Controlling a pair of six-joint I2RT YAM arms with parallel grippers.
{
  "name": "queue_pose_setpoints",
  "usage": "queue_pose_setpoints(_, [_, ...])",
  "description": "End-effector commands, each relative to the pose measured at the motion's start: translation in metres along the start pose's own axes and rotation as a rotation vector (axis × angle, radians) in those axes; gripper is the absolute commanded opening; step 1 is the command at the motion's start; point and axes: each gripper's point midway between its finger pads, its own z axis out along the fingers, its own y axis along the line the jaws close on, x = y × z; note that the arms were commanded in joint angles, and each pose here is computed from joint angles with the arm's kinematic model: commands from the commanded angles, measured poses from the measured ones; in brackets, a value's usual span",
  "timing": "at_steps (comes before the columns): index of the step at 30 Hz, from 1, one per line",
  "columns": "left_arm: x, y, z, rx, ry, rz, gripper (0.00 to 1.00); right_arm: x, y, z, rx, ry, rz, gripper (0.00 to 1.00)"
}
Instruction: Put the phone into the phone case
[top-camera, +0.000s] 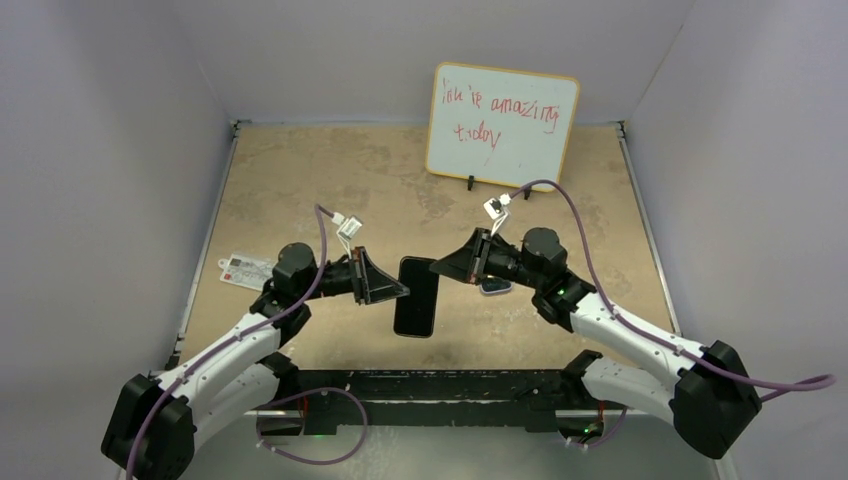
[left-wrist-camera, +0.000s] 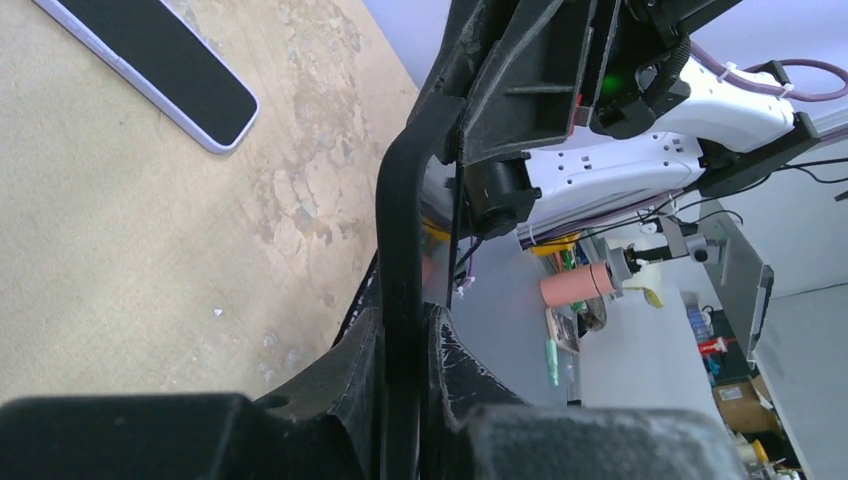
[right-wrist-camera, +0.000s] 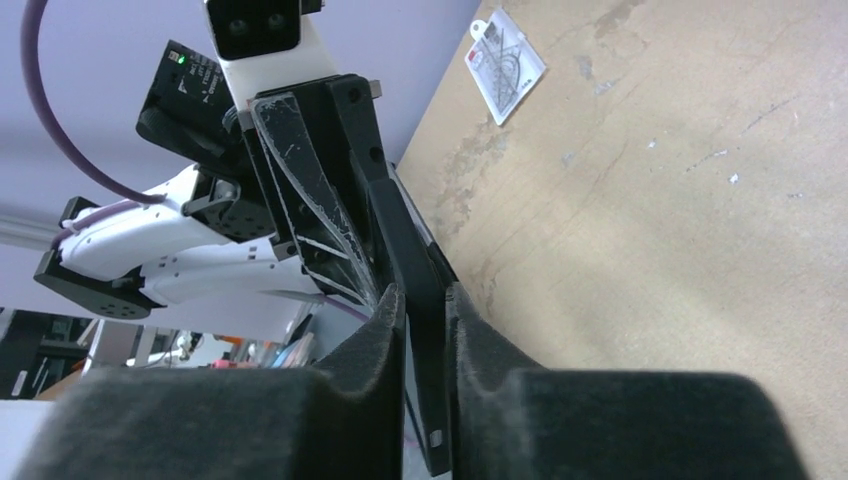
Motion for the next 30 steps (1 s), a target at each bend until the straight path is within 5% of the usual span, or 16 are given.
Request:
queue_pose_setpoints(1, [-0.016,-0.016,0.002,0.054,-0.067,0.067,0.00,-0.021,0.034,0.001,-0.096,-0.055,-0.047,0.29])
queue_pose_setpoints(6, [-0.038,-0.009,0.005,0.005,-0.176,0.056,0.00,0.004,0.012,-0.004,-0.061,0.012,-0.019,0.66])
queue_pose_setpoints(12, [-0.062,0.001,0.013,-0.022,-0.274,0.039,0.00,0.028,-0.014,-0.009,-0.027,0.037,0.036,0.72])
queue_pose_setpoints(20, [-0.072,0.006,0.021,0.012,-0.320,0.005,0.00,0.040,-0.029,-0.005,-0.022,0.050,0.081,0.54])
queue_pose_setpoints(26, [-0.072,0.027,0.023,-0.071,-0.326,-0.008,0.00,0.044,-0.041,-0.003,0.011,0.055,0.120,0.01])
queue_pose_setpoints(30, [-0.068,0.040,0.022,-0.130,-0.322,-0.011,0.00,0.042,-0.046,-0.002,0.030,0.028,0.141,0.00])
